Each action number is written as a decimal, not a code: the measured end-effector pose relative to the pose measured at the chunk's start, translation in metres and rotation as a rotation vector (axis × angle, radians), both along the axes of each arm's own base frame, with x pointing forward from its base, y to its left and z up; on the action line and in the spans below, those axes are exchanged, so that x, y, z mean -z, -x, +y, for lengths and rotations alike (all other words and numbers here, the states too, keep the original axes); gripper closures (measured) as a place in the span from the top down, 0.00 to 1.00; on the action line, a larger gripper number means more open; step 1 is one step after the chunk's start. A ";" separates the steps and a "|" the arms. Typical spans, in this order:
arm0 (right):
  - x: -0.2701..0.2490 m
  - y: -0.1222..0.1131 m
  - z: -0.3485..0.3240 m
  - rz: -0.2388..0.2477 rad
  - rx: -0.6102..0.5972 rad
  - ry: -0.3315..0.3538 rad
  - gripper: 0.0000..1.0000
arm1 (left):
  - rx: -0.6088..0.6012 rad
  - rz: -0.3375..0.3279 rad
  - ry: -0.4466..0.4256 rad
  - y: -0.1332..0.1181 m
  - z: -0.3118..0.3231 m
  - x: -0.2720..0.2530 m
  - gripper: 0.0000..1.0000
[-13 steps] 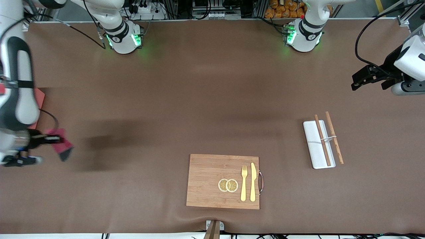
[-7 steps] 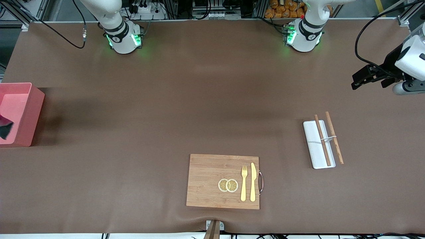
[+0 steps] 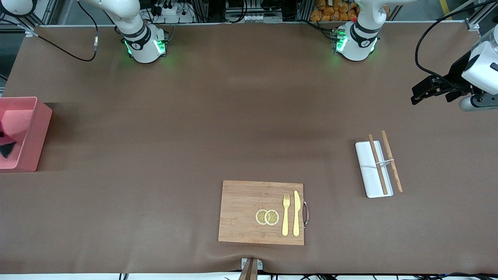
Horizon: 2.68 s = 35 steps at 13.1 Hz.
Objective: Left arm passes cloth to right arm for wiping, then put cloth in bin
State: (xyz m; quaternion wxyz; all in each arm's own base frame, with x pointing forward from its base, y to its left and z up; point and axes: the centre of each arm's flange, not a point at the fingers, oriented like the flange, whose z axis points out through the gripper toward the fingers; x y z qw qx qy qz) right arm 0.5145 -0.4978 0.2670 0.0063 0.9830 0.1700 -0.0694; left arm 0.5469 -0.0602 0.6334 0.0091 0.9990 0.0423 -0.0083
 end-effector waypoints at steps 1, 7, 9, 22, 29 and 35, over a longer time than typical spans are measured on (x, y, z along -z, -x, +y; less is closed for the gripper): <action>-0.001 -0.003 0.003 0.002 -0.004 -0.007 0.47 | -0.001 0.000 0.000 0.000 0.000 0.000 1.00; -0.142 -0.042 0.086 0.035 -0.031 -0.024 1.00 | -0.003 0.001 0.000 0.000 0.001 0.000 1.00; -0.176 -0.070 0.149 0.032 -0.008 -0.002 1.00 | -0.003 0.002 0.000 0.000 0.001 0.001 1.00; -0.213 -0.139 0.448 0.037 0.292 -0.012 1.00 | -0.009 0.006 -0.001 0.000 0.004 0.002 1.00; -0.303 -0.067 0.434 -0.037 0.367 -0.009 1.00 | -0.010 0.008 -0.001 0.000 0.005 0.003 1.00; -0.323 -0.056 0.431 -0.119 0.403 -0.012 1.00 | -0.010 -0.016 0.000 0.003 0.004 -0.006 1.00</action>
